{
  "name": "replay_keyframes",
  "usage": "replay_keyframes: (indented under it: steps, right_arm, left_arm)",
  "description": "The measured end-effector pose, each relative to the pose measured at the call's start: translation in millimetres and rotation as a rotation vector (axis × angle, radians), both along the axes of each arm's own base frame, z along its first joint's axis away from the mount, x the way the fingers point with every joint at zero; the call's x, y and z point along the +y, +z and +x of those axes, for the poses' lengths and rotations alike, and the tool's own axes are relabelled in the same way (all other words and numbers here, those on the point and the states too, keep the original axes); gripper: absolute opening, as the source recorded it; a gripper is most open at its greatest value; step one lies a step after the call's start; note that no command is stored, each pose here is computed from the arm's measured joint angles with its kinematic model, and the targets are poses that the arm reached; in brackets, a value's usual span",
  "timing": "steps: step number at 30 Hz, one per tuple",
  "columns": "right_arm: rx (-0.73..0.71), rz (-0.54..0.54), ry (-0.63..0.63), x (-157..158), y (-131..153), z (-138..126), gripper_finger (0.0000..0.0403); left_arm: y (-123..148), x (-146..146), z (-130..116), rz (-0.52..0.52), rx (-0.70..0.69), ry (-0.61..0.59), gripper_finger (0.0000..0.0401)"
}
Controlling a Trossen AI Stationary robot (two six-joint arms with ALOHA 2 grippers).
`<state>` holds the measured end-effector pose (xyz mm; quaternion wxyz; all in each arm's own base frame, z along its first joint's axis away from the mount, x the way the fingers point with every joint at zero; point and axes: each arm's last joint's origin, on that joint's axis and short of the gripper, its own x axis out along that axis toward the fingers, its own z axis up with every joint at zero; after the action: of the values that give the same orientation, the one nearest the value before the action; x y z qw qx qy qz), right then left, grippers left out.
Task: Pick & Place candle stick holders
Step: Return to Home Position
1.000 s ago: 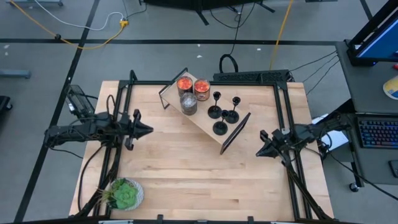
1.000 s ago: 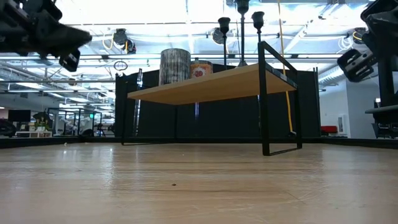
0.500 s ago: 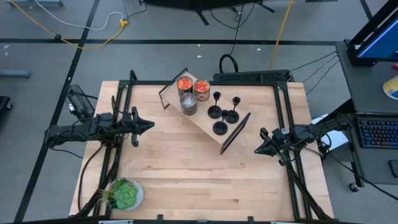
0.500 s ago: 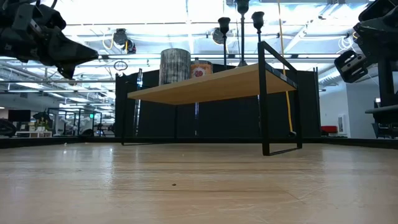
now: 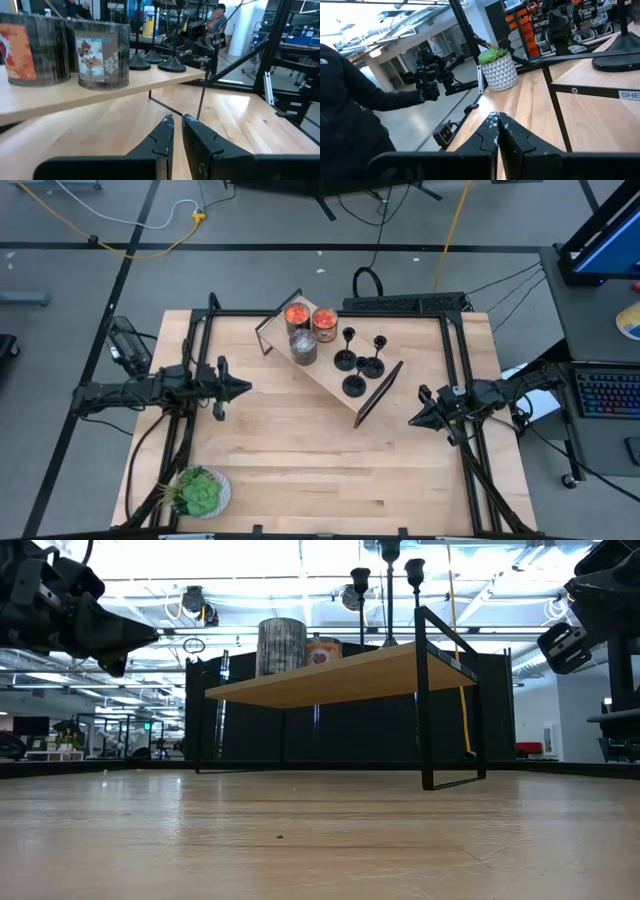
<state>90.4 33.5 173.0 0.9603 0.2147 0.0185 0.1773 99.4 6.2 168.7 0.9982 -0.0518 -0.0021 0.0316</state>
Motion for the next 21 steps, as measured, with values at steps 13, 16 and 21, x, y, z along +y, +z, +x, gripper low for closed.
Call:
replay_keyframes:
  steps: [13,16,21]
  right_arm:
    - [-0.017,-0.051,-0.003,0.0,-0.2,0.0,0.0000]
    - [-0.016,-0.053,-0.003,0.0,-0.4,0.1,0.0000]
    - [-0.027,-0.088,-0.005,0.0,-0.5,0.1,0.0000]
  left_arm:
    - [-1.3,-0.9,-0.1,-0.021,0.015,-0.029,0.0042]
    - [-1.5,-0.6,-0.1,-0.031,0.017,-0.019,0.0042]
    - [-1.6,-0.3,-0.1,-0.031,0.018,-0.009,0.0042]
